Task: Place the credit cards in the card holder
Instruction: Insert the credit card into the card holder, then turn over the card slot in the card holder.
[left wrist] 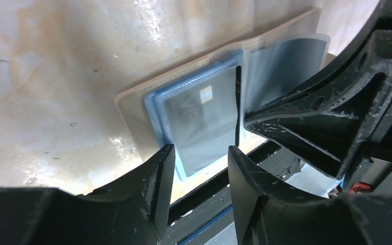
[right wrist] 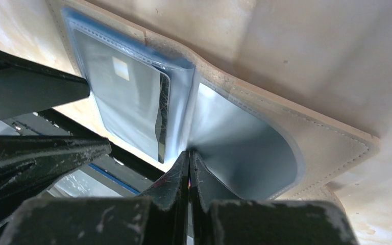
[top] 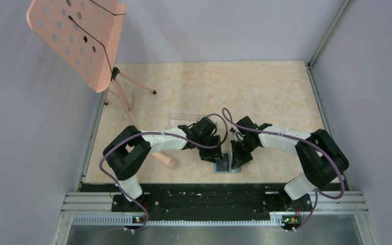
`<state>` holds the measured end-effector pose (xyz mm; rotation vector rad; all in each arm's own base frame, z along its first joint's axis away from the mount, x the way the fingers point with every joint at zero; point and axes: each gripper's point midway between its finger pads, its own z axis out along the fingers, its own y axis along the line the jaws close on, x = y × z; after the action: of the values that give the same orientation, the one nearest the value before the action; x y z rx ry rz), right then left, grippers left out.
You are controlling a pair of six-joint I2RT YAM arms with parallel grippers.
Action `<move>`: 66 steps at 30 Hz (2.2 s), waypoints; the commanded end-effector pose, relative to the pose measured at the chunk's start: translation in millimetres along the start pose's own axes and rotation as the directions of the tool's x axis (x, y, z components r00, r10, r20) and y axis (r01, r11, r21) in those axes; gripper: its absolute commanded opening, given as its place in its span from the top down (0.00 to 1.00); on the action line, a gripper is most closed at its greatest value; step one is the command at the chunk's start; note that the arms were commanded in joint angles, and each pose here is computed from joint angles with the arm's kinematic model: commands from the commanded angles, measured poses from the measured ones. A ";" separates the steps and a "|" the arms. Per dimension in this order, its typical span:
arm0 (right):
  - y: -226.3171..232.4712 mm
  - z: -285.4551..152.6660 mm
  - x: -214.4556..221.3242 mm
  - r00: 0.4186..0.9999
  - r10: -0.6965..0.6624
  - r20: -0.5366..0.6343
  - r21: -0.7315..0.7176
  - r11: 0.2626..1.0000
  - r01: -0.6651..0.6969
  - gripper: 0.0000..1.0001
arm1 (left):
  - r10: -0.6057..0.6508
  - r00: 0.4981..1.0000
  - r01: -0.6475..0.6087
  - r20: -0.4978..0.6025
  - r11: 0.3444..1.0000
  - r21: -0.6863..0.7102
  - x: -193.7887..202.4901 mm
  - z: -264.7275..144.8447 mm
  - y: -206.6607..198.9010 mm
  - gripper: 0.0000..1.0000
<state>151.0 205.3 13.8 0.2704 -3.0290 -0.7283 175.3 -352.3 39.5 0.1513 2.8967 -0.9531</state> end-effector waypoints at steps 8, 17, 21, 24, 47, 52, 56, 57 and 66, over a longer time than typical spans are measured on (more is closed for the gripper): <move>-8.0 8.7 -1.5 1.000 -0.028 0.006 0.023 0.999 0.028 1.00 | 0.009 1.000 -0.006 0.027 0.995 -0.097 -9.8 0.8 9.8 0.51; -4.7 8.2 -3.0 0.999 -0.034 0.002 0.011 0.999 0.034 1.00 | 0.070 0.997 -0.068 0.029 0.994 -0.084 -11.8 -3.6 -8.8 0.59; -4.0 7.2 -3.4 0.999 -0.035 -0.001 0.011 0.999 0.035 1.00 | 0.098 0.994 -0.089 0.042 0.978 -0.189 -12.2 -11.9 -1.0 0.53; -3.8 6.5 -3.7 0.999 -0.039 -0.001 0.012 0.999 0.039 1.00 | 0.122 0.991 -0.108 0.053 0.970 -0.216 -12.5 -15.9 -4.2 0.52; -4.6 7.0 -1.7 0.999 -0.039 -0.007 0.011 0.999 0.039 1.00 | 0.142 0.990 -0.140 0.003 0.980 -0.142 -3.4 7.7 -9.2 0.55; -4.7 7.2 -0.7 0.999 -0.039 -0.009 0.010 0.999 0.039 1.00 | 0.134 0.991 -0.134 -0.013 0.970 -0.204 -1.9 10.1 4.4 0.55; -4.4 7.0 -1.6 0.999 -0.040 -0.007 0.010 0.999 0.040 1.00 | 0.129 0.991 -0.129 -0.015 0.963 -0.236 -1.4 10.0 11.8 0.54; -4.4 7.1 -1.0 0.999 -0.039 -0.009 0.010 0.999 0.039 1.00 | 0.124 0.992 -0.124 -0.015 0.962 -0.244 -1.1 9.7 13.2 0.53; -4.1 7.5 -0.9 0.999 -0.040 -0.012 0.007 0.999 0.040 1.00 | 0.123 0.992 -0.124 -0.021 0.959 -0.255 -1.6 10.4 14.4 0.54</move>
<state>149.7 208.2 13.6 0.2986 -3.0095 -0.7570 177.8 -352.4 31.1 0.2945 2.9260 -0.6202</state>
